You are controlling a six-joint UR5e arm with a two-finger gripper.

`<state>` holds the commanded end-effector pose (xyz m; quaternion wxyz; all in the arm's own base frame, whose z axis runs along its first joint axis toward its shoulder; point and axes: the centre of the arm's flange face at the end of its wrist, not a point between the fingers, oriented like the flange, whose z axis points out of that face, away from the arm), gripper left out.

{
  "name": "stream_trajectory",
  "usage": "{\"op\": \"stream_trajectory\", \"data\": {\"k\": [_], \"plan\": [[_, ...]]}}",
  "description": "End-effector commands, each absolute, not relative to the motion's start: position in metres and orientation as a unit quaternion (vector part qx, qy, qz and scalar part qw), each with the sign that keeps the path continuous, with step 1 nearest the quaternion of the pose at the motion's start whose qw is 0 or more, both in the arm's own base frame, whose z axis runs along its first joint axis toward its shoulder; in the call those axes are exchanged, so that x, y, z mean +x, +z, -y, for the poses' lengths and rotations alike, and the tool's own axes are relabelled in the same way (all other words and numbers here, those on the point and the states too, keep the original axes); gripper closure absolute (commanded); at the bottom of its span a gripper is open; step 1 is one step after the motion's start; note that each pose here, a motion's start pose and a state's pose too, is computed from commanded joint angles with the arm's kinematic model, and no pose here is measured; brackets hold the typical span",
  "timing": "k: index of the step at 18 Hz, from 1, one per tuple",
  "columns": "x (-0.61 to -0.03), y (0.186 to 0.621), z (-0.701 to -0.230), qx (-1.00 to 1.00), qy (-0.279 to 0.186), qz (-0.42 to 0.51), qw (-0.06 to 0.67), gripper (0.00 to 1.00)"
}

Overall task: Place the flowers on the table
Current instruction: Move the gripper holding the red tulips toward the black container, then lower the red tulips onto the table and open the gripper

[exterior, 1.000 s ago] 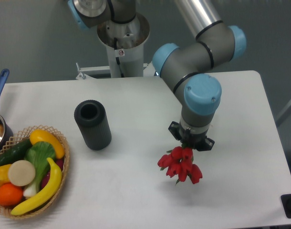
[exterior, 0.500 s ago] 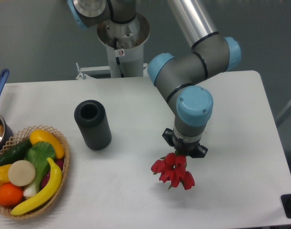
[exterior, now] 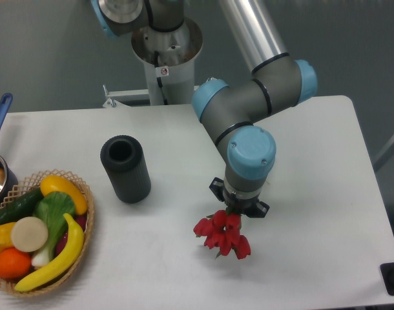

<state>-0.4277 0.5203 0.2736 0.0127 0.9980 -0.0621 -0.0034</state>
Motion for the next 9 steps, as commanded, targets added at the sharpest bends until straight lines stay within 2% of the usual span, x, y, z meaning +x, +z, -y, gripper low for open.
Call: {"op": "stream_trajectory", "data": {"k": [2, 9], "plan": [[-0.423, 0.27, -0.521, 0.998, -0.008, 0.065, 0.008, 0.7], [-0.415, 0.263, -0.52, 0.998, 0.006, 0.066, 0.003, 0.54]]}}
